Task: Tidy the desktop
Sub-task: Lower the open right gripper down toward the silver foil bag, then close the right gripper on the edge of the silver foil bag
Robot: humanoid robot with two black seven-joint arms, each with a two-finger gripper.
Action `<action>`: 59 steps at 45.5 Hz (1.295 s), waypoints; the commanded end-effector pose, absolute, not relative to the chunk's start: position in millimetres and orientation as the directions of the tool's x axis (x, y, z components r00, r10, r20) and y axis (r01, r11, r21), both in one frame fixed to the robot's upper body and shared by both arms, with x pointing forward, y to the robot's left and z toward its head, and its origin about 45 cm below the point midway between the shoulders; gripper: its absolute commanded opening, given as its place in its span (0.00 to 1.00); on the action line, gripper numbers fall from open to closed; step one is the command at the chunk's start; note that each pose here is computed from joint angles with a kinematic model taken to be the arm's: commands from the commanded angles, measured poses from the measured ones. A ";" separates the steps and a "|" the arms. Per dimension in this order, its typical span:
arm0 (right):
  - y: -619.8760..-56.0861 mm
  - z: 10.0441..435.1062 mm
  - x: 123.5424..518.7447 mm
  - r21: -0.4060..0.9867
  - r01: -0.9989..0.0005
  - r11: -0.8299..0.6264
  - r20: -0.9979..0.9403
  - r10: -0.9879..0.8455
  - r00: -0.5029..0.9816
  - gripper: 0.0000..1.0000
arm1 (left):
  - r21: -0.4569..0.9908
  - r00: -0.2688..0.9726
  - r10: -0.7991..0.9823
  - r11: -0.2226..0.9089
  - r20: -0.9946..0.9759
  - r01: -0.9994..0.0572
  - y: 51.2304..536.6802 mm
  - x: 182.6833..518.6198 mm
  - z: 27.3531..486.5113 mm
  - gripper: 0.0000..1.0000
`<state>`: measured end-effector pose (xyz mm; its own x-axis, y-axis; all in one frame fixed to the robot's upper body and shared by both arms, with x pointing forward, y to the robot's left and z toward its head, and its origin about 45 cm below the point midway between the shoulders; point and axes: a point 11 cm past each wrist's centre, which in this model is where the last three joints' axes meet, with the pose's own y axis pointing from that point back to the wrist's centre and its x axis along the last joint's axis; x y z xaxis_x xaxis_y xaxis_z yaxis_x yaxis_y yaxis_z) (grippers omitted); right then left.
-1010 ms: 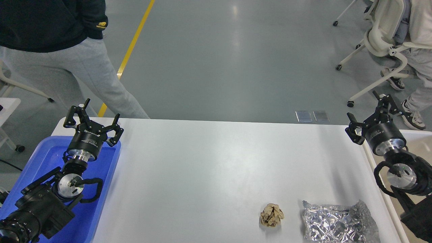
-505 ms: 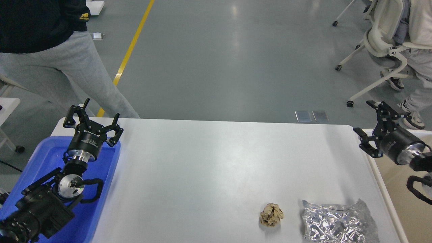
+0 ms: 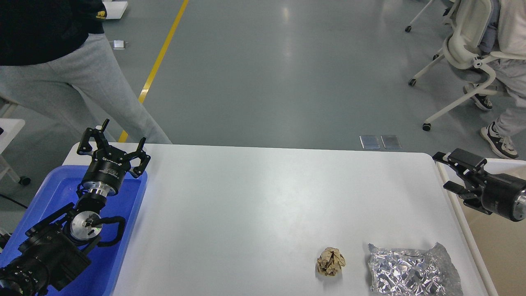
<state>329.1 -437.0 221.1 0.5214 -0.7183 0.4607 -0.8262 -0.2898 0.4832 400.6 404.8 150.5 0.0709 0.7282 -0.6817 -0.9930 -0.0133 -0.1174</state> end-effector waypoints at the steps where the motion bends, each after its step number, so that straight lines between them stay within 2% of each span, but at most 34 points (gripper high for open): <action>1: -438.6 219.1 299.7 0.604 -0.736 -0.306 0.599 -0.435 0.672 0.99 | -0.117 0.071 0.728 -0.013 -0.682 -0.993 405.0 400.5 150.4 1.00; 10: -427.4 205.6 274.7 0.667 -0.654 -0.357 0.638 -0.179 0.749 1.00 | -0.116 0.071 0.727 -0.012 -0.682 -0.993 404.3 400.5 150.1 1.00; 15: -426.5 185.0 247.9 0.705 -0.605 -0.369 0.637 -0.044 0.769 1.00 | -0.118 0.072 0.728 -0.012 -0.681 -0.993 404.9 401.0 151.1 1.00; 24: -425.0 147.4 208.3 0.676 -0.633 -0.377 0.703 0.072 0.708 0.99 | -0.118 0.073 0.727 -0.012 -0.682 -0.993 404.1 401.1 150.7 1.00; 29: -431.1 134.3 188.5 0.717 -0.592 -0.369 0.672 0.137 0.728 1.00 | -0.118 0.072 0.728 -0.012 -0.681 -0.993 404.9 401.0 151.1 1.00; 44: -456.7 125.4 187.7 0.746 -0.597 -0.294 0.651 0.134 0.747 1.00 | -0.118 0.072 0.728 -0.012 -0.681 -0.993 404.9 401.0 151.0 1.00; 53: -465.2 100.4 199.6 0.733 -0.649 -0.205 0.657 -0.034 0.753 1.00 | -0.118 0.072 0.728 -0.012 -0.681 -0.993 404.9 401.0 151.1 1.00; 59: -465.4 93.4 200.9 0.730 -0.656 -0.193 0.656 -0.070 0.751 1.00 | -0.118 0.072 0.728 -0.012 -0.681 -0.993 404.9 401.0 151.1 1.00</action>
